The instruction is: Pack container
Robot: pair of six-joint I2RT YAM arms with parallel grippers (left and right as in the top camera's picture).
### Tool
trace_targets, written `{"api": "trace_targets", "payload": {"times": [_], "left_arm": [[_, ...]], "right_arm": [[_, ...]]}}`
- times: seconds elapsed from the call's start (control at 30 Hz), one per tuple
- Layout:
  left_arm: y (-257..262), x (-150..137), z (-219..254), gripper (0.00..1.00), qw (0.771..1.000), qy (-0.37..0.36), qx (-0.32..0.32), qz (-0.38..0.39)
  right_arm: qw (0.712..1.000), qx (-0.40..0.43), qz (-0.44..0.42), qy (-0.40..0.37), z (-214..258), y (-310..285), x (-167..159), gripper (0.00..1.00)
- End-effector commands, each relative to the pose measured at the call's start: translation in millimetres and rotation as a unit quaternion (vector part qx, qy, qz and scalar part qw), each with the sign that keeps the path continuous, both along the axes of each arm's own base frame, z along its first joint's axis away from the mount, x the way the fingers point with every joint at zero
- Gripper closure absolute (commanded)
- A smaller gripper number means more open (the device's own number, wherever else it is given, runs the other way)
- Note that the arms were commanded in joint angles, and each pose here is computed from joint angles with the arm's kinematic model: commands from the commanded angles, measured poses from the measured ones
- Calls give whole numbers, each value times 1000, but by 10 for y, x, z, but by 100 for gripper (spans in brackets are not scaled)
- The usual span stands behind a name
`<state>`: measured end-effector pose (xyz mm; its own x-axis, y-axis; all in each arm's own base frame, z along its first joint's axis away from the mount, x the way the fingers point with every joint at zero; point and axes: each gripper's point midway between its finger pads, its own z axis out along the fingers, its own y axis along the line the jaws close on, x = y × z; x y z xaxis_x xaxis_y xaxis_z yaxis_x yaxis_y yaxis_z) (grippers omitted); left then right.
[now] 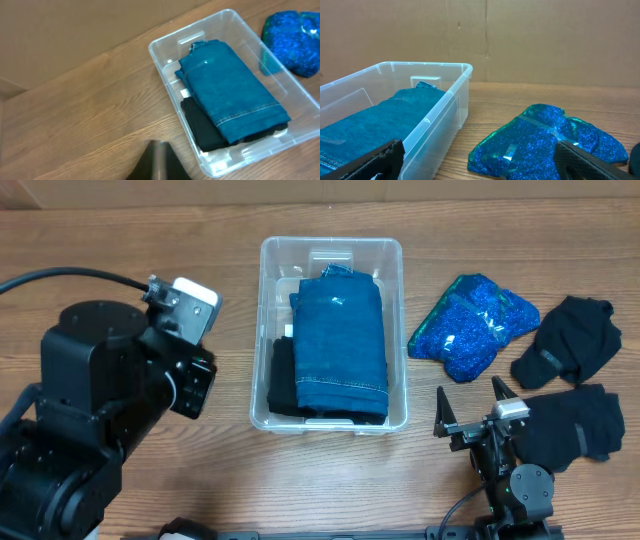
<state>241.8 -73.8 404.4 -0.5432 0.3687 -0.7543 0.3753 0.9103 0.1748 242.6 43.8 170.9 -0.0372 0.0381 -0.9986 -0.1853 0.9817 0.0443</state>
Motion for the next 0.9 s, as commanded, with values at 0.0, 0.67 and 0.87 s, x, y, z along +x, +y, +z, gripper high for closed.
{"api": "trace_targets", "payload": {"times": [0.0, 0.67, 0.87], "left_arm": [[-56, 33, -83, 0, 1000, 19, -16, 0], [-251, -82, -487, 0, 988, 116, 28, -100], [30, -570, -394, 0, 995, 28, 37, -90]], "right_arm": [[1000, -2, -5, 0, -28, -15, 7, 0], [1000, 0, -3, 0, -27, -11, 6, 0], [980, 194, -9, 37, -27, -8, 6, 0]]}}
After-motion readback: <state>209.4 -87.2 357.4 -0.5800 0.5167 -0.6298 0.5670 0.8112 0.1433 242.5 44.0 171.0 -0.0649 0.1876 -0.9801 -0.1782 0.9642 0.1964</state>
